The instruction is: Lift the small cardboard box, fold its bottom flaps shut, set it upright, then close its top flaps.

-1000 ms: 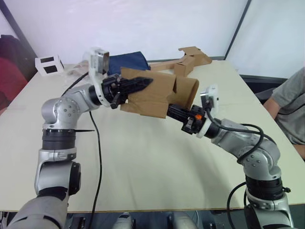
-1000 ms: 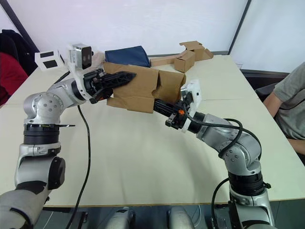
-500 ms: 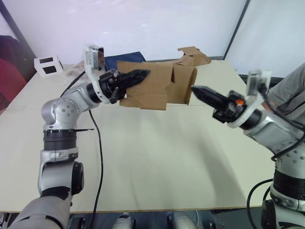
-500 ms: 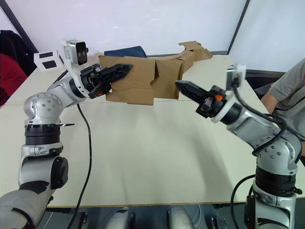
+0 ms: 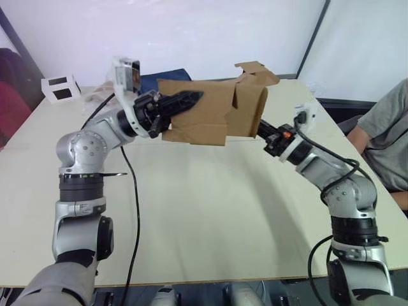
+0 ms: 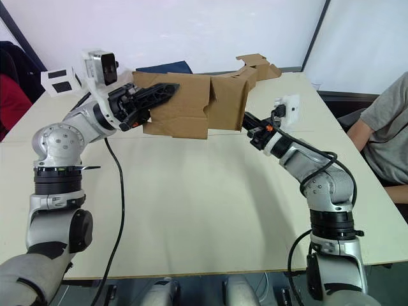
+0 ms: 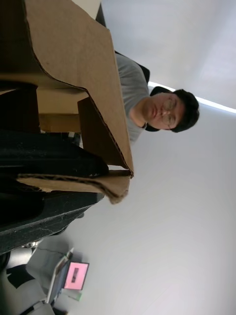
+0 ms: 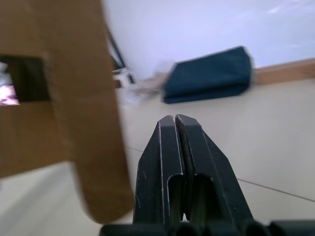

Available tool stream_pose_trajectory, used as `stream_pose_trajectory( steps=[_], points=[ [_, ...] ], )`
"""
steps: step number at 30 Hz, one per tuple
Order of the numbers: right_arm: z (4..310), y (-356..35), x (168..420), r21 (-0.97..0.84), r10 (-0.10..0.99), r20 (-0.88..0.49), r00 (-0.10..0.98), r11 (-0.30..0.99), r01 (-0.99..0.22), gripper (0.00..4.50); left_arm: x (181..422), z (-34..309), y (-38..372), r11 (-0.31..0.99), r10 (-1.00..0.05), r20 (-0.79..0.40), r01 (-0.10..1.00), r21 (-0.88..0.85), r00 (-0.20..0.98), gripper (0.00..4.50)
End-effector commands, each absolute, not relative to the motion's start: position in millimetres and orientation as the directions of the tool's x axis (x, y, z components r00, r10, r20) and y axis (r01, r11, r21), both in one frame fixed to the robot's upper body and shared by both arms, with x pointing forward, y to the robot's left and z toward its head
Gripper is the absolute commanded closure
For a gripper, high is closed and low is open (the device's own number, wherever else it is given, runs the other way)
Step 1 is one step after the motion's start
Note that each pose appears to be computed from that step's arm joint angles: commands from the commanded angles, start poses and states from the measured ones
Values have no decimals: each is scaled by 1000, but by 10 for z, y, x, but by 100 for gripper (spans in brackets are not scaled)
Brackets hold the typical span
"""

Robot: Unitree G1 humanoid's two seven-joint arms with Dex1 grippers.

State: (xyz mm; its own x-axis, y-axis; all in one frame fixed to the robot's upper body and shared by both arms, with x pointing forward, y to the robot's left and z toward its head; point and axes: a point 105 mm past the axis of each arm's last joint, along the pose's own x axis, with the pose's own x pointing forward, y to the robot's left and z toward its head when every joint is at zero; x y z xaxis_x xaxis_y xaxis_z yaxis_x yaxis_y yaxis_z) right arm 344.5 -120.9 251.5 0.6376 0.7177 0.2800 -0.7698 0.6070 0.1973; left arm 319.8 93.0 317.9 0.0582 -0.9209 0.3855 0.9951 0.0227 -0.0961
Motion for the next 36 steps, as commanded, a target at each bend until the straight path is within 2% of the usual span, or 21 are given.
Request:
stream_pose_trajectory(
  steps=[1,5,12,15,18,36],
  points=[
    [2713,-1119,3130,189,767,386,513,478,-858,448,3158,3280,1015,43,-910,409,998,-51,61,450],
    [2717,-1035,3001,227,775,420,473,415,-881,448,3161,3276,1033,41,-909,413,997,-59,62,450],
    [2760,-943,2952,287,744,484,460,361,-887,448,3176,3265,1018,35,-908,415,997,-63,58,450],
    [2786,-926,2947,309,728,508,460,344,-887,375,3188,3272,1018,36,-906,419,997,-64,60,450],
    [2739,-892,2928,342,726,510,462,321,-883,255,3189,3278,1029,37,-903,424,997,-65,61,450],
    [2686,-926,2895,417,681,556,476,267,-869,255,3203,3282,1057,40,-898,435,996,-75,69,450]
  ],
)
